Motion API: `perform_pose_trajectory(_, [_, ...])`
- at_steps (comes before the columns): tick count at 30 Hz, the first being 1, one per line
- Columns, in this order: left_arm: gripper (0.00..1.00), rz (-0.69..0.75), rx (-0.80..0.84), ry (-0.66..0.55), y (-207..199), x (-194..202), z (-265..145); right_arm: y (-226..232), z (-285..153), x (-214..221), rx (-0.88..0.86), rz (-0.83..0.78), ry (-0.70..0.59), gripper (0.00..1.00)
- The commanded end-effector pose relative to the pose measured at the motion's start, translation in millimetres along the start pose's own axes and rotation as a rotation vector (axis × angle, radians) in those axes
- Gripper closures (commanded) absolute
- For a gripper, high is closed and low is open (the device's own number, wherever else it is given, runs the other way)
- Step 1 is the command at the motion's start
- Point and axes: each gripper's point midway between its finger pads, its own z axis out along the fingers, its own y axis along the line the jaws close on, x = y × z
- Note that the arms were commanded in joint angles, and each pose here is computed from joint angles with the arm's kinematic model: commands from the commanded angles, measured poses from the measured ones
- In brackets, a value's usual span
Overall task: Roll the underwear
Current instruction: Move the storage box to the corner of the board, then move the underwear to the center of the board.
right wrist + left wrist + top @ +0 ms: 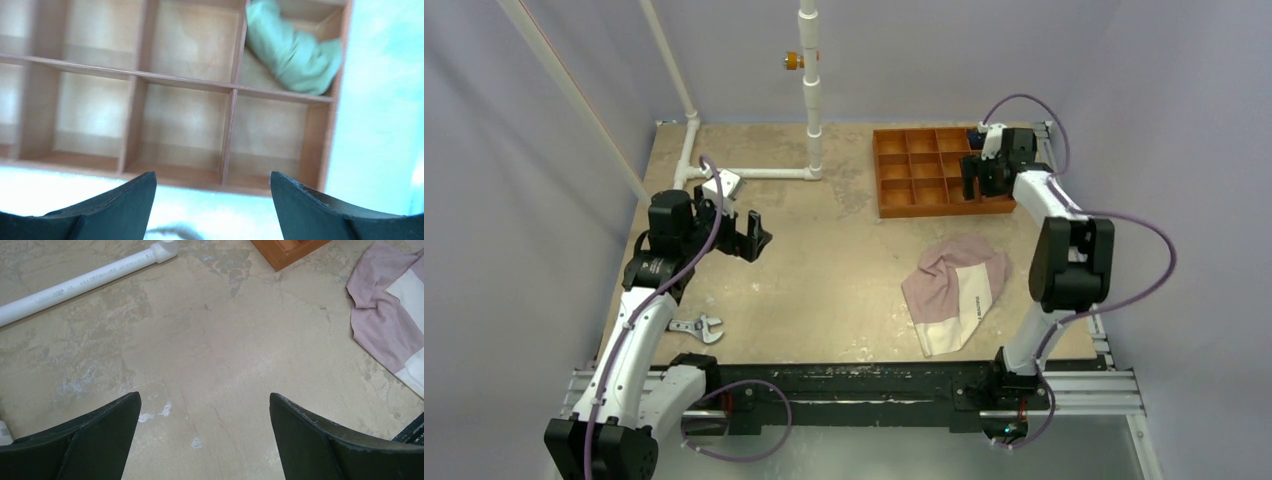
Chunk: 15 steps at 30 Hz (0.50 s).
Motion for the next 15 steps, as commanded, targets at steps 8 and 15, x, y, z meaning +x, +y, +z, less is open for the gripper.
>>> perform_pose_trajectory(8, [0.0,-0.01,0.013,-0.018,-2,-12,3,37,-124,47,-0.182,-0.391,-0.039,0.14])
perform_pose_trajectory(15, [0.0,-0.005,-0.002,0.01,4,-6,9,69,-111,118,-0.32,-0.516,0.061,0.13])
